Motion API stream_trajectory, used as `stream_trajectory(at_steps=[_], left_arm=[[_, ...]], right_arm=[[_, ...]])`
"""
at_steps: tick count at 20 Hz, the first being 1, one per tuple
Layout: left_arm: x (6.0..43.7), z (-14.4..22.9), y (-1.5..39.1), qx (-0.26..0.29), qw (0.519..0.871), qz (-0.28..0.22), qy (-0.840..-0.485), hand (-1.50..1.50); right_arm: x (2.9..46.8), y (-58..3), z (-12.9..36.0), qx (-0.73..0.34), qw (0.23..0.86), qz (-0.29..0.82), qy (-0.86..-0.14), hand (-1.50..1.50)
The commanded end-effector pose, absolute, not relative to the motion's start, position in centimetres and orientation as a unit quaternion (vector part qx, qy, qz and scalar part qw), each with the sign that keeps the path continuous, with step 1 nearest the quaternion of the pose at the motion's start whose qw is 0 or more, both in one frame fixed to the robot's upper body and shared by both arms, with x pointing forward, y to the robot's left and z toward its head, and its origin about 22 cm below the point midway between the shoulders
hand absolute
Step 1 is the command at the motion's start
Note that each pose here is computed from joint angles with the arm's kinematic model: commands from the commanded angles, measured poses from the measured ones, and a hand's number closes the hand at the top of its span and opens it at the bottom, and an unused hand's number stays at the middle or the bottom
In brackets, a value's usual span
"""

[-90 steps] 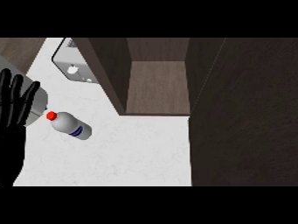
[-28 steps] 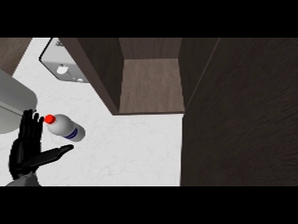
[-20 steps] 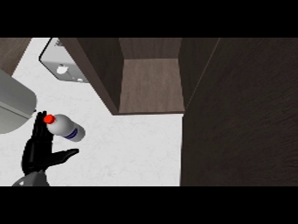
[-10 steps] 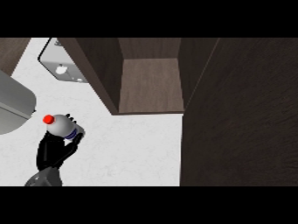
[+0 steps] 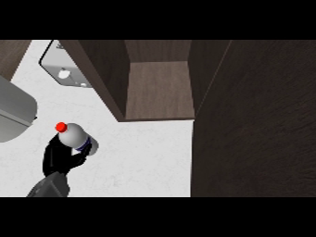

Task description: Pick up the bottled water, place it into the cabinet and close the cabinet

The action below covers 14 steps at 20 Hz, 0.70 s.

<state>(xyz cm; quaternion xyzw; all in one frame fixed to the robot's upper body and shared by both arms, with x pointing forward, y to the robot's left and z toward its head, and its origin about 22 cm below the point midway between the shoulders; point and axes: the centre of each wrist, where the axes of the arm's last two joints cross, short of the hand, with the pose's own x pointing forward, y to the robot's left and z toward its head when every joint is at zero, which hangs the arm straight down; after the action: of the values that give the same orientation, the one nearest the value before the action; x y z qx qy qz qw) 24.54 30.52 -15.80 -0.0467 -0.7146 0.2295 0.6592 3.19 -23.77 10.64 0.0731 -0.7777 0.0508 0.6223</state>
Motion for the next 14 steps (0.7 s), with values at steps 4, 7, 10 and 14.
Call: stream_trajectory(at_steps=[4,7,10,14], left_arm=[[24.4,-16.8,26.4,-0.091,0.640,0.193,-0.738,1.50],[22.5,-18.0,24.1,-0.111,0.647,0.161,-0.737,1.50],[22.5,-17.9,23.5,-0.098,0.637,0.151,-0.749,1.50],[23.5,-17.4,22.4,-0.120,0.643,0.147,-0.742,1.50]], right_arm=[[3.0,-23.5,12.4,0.084,0.603,0.035,-0.792,-1.50],[3.0,-24.1,13.0,0.071,0.604,0.039,-0.793,-1.50],[3.1,-23.8,11.8,0.080,0.611,0.035,-0.787,-1.50],[2.7,-23.6,12.6,0.085,0.615,0.038,-0.783,-1.50]])
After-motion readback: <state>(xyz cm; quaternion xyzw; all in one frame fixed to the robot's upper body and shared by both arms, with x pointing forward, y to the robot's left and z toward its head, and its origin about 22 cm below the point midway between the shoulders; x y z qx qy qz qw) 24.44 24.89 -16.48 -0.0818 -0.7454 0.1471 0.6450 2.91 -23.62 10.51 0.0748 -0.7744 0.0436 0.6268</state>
